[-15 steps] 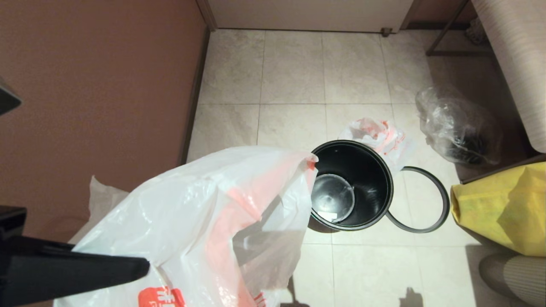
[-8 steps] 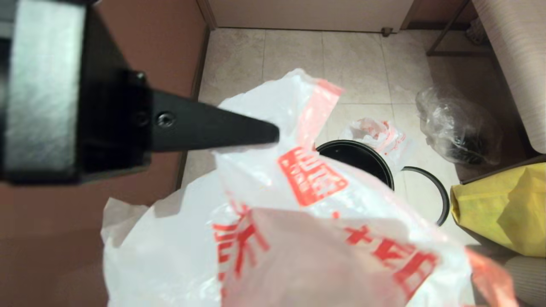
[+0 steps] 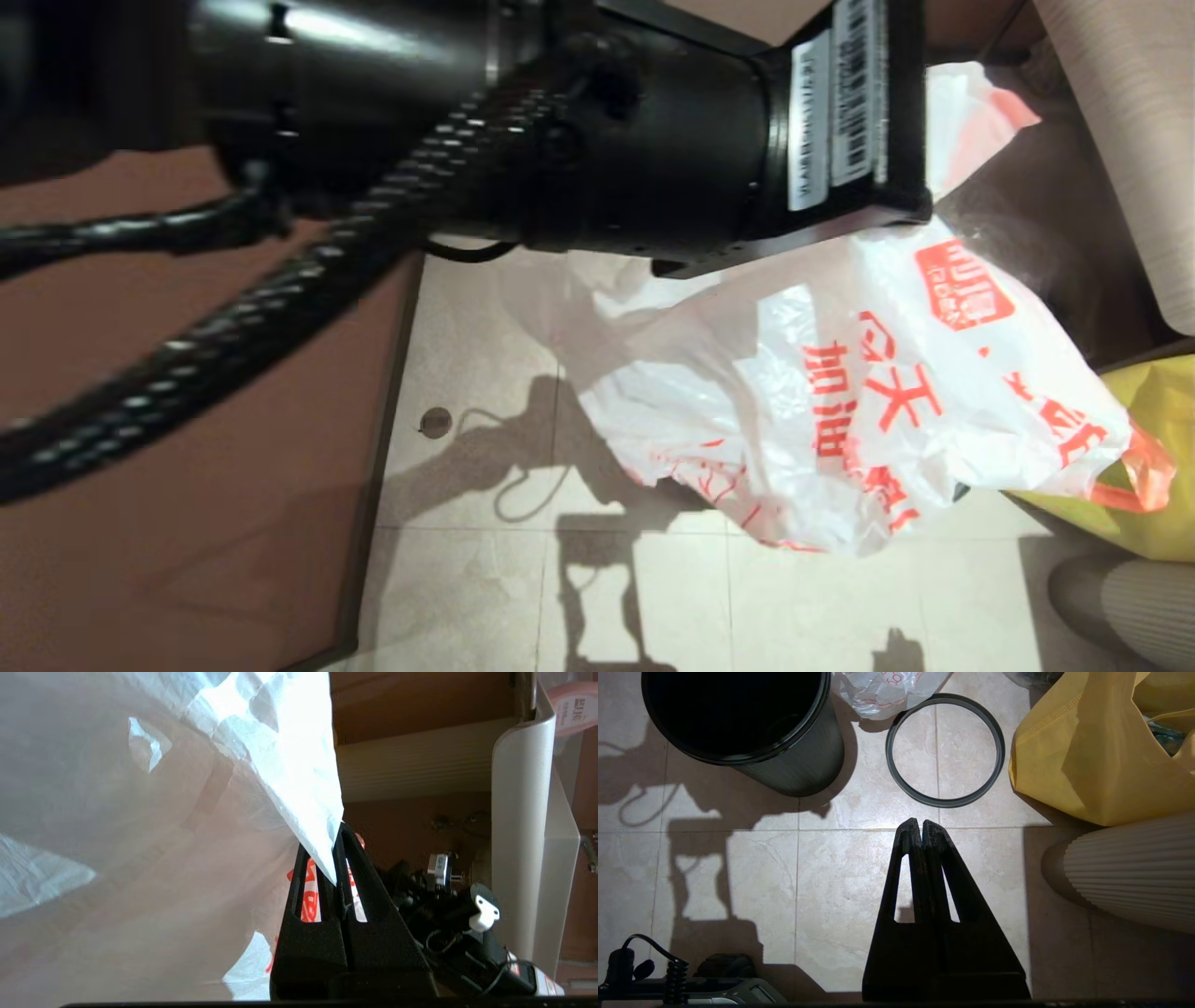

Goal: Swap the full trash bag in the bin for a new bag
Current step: Put the new garbage bag on the trash can

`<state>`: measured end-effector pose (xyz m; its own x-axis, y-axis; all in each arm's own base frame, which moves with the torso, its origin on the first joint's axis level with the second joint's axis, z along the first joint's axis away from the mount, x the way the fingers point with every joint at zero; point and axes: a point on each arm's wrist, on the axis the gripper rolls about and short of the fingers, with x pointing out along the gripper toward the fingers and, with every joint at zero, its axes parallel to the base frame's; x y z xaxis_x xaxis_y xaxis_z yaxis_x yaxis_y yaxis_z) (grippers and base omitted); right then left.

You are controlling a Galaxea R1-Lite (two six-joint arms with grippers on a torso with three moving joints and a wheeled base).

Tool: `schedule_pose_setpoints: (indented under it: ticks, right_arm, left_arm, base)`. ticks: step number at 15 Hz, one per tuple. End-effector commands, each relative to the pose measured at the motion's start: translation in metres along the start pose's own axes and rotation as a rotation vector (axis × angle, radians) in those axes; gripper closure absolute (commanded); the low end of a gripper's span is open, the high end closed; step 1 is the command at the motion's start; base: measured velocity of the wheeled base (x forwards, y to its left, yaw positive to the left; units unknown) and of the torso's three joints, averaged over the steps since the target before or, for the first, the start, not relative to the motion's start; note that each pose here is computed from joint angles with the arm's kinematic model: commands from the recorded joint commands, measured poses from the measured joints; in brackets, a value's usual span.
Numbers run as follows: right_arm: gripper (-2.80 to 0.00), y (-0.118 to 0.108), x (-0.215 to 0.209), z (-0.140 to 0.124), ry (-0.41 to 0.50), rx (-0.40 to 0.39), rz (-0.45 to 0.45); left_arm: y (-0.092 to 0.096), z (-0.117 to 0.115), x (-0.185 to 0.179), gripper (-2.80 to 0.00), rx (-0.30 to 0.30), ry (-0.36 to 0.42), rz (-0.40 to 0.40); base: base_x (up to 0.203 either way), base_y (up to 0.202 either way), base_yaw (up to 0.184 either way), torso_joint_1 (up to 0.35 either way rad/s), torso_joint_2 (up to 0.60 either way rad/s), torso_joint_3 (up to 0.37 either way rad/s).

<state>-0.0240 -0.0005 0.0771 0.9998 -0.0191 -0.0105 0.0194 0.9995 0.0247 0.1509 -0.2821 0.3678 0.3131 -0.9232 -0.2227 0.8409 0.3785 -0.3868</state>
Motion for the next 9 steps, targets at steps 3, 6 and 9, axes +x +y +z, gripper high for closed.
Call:
schedule_pose_setpoints:
  ticks: [3,6,9]
  right_arm:
    - [0.0,0.0,0.0,0.0,0.002,0.0,0.001]
    - [0.0,0.0,0.0,0.0,0.002,0.001,0.001]
    - [0.0,0.0,0.0,0.0,0.002,0.0,0.001]
  left_arm:
    - [-0.004,-0.024,0.071,0.0,0.042,0.056,-0.064]
    - [0.0,-0.032,0.085,0.0,0.036,0.083,-0.098]
    - [0.022,-0.041,0.097,0.0,-0.008,0.125,-0.042]
  base:
    - [0.0,0.0,0.0,0.0,0.0,0.0]
    - [0.0,0.0,0.0,0.0,0.0,0.0]
    - [0.0,0.0,0.0,0.0,0.0,0.0]
